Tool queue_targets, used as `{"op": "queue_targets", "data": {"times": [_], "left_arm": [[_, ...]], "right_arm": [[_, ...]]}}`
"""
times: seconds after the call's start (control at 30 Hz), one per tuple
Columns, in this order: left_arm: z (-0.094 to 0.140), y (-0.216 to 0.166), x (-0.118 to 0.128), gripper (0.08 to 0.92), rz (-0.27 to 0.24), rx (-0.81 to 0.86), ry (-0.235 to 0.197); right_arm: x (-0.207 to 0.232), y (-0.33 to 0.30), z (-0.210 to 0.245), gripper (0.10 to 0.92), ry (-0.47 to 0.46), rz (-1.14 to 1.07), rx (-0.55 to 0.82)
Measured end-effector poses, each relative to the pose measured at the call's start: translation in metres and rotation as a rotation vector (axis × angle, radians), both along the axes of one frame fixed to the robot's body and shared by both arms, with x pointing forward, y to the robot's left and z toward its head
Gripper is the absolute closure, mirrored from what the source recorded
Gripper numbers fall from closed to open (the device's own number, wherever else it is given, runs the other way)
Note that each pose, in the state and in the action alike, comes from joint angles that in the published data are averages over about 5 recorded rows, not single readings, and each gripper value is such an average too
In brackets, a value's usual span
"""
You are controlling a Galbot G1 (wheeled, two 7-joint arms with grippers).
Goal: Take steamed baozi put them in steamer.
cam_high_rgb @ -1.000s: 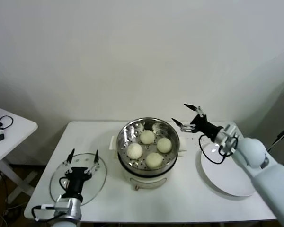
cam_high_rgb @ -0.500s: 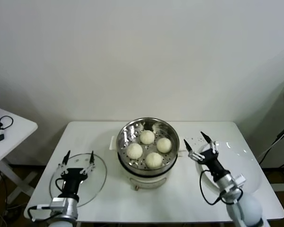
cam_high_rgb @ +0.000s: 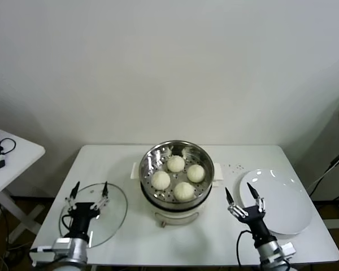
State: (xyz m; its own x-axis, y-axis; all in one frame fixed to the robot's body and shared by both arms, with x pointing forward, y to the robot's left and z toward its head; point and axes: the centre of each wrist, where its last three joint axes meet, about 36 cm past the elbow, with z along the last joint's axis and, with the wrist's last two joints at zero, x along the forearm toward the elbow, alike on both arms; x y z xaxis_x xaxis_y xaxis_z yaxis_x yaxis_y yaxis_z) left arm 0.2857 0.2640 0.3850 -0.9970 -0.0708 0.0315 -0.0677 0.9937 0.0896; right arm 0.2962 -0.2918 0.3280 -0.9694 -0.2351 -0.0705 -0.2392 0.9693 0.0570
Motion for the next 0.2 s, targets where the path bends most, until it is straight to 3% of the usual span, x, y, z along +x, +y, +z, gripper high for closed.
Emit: {"op": "queue_targets", "data": {"times": [0.2], "left_arm": [[0.0011, 0.0024, -0.0023, 0.177, 0.007, -0.008, -0.006]], "right_arm": [[-0.0086, 0.0024, -0.0034, 0.2, 0.005, -0.019, 0.012]]}}
